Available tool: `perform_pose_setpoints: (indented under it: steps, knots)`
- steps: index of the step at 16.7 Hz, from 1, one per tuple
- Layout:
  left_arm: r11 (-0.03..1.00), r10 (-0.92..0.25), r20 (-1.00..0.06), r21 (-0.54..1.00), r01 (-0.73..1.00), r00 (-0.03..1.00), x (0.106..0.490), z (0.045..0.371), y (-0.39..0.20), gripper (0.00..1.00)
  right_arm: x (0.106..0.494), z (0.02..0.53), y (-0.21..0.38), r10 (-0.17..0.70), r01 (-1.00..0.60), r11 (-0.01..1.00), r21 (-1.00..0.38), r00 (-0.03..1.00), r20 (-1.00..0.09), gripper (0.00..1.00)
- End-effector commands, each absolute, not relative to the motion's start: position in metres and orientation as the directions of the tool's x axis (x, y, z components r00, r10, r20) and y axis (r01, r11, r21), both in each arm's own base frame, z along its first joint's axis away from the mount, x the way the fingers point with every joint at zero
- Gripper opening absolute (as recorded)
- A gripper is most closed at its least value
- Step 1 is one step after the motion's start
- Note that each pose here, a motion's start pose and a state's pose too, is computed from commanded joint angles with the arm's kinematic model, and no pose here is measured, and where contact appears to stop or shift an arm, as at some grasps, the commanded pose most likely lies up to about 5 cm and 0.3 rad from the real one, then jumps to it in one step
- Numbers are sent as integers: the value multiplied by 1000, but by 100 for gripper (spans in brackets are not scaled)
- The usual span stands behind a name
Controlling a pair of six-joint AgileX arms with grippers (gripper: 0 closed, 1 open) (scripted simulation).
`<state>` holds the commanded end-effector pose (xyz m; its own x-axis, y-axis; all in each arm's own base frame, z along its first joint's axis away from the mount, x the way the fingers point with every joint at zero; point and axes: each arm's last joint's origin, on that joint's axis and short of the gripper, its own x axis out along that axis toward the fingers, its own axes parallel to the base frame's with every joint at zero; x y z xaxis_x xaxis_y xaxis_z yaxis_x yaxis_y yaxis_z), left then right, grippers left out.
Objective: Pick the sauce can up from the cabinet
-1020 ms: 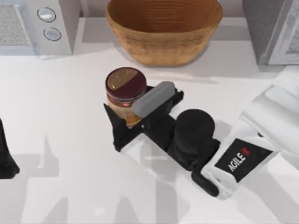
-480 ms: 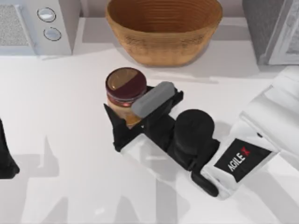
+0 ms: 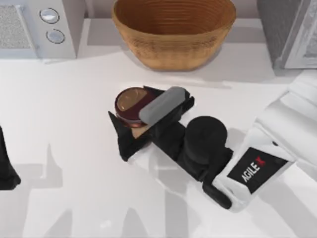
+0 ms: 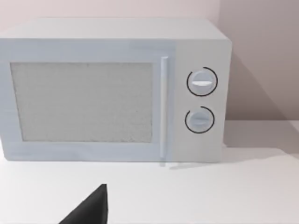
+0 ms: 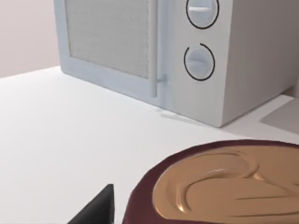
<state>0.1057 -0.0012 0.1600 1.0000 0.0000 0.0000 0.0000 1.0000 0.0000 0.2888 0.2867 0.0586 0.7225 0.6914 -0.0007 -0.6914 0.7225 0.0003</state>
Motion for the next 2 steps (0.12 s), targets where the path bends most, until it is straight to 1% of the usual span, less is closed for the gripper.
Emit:
perform_pose_setpoints:
  steps: [2]
  knots:
    - [1000,0,0,0,0,1000,106,160,-1,100,289,59,287,691,-691,722,0,722,-1,100]
